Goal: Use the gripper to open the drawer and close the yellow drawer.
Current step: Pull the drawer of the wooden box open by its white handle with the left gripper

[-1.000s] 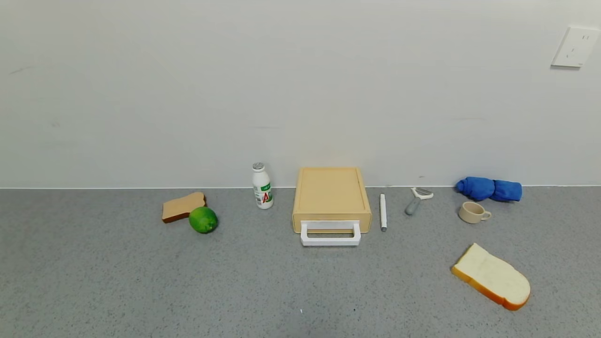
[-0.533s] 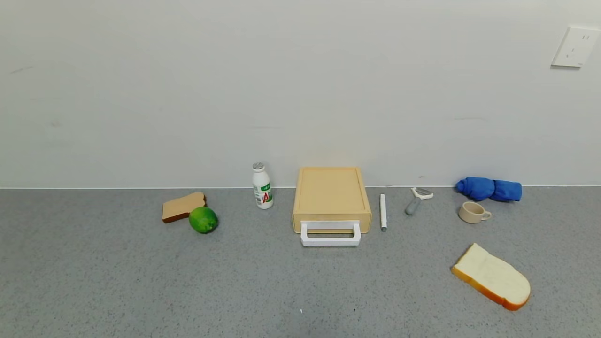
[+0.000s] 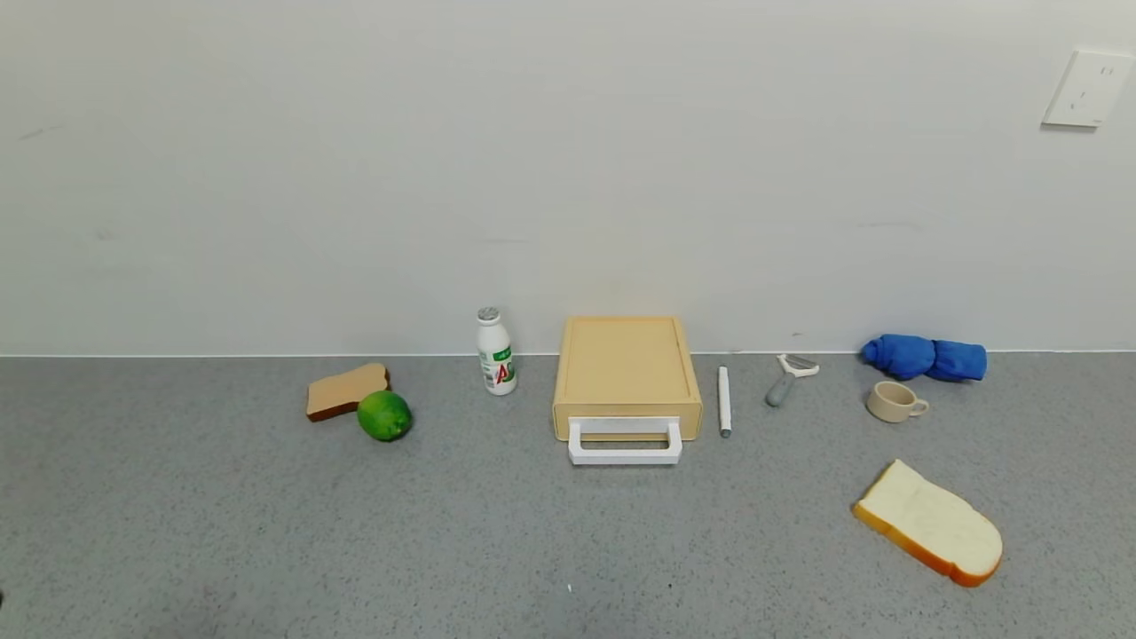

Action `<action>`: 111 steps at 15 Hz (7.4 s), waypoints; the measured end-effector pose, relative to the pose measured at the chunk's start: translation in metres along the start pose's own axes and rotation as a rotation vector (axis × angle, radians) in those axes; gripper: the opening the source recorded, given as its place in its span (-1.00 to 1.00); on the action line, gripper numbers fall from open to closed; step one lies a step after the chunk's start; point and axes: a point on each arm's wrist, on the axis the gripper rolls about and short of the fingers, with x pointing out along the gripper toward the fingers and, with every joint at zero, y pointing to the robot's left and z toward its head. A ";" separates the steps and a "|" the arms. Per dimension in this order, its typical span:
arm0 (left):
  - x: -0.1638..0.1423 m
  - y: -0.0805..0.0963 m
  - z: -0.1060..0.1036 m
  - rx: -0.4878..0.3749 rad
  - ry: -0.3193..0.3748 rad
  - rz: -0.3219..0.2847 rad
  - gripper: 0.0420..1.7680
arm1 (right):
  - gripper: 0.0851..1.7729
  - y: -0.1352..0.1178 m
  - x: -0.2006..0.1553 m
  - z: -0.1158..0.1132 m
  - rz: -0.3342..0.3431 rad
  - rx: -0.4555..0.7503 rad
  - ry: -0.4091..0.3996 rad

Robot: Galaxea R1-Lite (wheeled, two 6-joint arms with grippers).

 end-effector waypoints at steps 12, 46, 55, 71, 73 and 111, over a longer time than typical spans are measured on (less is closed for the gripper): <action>0.214 -0.020 0.058 -0.071 0.626 -0.107 0.94 | 0.93 0.000 0.000 0.000 0.000 0.000 0.000; 0.361 -0.250 -0.074 -0.137 1.004 0.000 0.94 | 0.93 0.000 0.000 0.000 0.000 0.000 0.000; 0.381 -0.255 -0.095 -0.161 0.956 -0.034 0.94 | 0.93 0.000 0.000 0.000 0.000 0.000 0.000; 0.397 -0.257 -0.117 -0.142 0.933 -0.046 0.94 | 0.93 0.000 0.000 0.000 0.000 0.000 0.000; 0.398 -0.258 -0.120 -0.142 0.933 -0.045 0.94 | 0.93 0.000 0.000 0.000 0.000 0.000 0.000; 0.311 -0.268 -0.126 -0.132 1.193 -0.029 0.94 | 0.93 0.000 0.000 0.000 0.000 0.000 0.000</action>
